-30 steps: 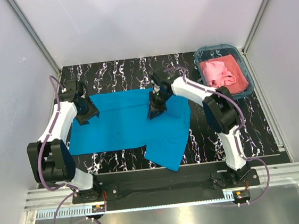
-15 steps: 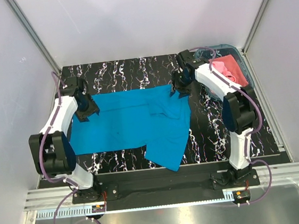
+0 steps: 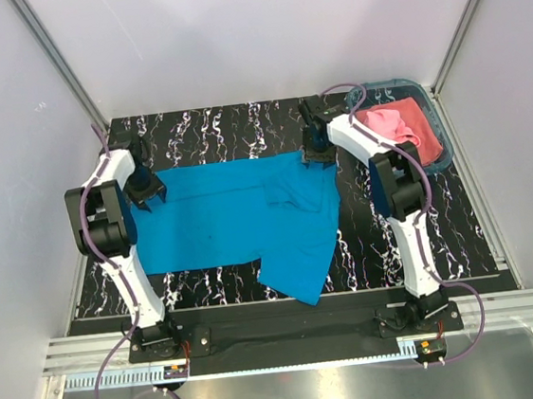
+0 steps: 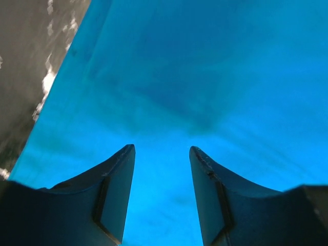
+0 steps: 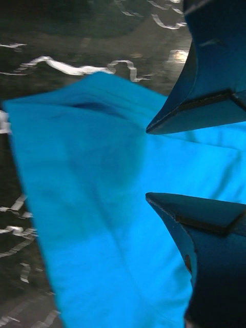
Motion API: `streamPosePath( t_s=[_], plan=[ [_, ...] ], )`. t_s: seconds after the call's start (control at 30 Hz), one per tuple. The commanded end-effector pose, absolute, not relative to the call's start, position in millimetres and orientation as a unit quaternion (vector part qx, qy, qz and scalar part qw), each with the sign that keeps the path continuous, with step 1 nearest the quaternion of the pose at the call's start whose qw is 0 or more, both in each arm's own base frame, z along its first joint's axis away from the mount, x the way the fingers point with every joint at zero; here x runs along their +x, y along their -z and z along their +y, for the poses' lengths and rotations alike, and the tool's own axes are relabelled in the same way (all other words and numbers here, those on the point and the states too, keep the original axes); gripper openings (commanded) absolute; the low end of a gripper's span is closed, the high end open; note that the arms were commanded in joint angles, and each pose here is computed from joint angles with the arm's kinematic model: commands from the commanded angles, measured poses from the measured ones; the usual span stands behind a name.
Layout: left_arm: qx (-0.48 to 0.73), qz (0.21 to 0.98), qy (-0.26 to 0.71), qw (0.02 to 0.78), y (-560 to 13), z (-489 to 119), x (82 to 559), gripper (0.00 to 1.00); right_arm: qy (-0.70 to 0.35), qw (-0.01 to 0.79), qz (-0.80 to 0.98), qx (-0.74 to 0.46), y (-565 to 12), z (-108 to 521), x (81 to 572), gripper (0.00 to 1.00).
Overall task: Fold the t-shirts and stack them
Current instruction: Fold the tshirt
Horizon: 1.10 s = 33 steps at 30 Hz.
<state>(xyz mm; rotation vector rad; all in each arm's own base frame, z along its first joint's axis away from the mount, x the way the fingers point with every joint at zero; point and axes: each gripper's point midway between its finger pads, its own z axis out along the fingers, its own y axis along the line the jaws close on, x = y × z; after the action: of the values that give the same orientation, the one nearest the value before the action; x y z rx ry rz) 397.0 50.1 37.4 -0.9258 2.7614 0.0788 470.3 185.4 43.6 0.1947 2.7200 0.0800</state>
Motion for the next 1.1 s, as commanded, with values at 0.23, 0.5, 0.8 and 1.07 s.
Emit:
streamPosePath(
  t_s=[0.23,0.5,0.8,1.07],
  plan=[
    [-0.343,0.932,-0.013,0.114,-3,58,456,0.56,0.020,0.257,0.964,0.062,-15,168,550,0.57],
    [-0.348,0.923,0.032,0.159,-39,49,489,0.62,0.005,0.328,0.944,0.031,-42,155,606,0.60],
    [-0.331,0.905,-0.023,0.265,-146,67,424,0.80,-0.033,0.351,0.933,0.077,-191,148,548,0.84],
    [-0.341,0.906,-0.031,0.248,-150,52,288,0.77,-0.082,0.236,0.968,-0.032,-188,214,358,0.82]
  ],
)
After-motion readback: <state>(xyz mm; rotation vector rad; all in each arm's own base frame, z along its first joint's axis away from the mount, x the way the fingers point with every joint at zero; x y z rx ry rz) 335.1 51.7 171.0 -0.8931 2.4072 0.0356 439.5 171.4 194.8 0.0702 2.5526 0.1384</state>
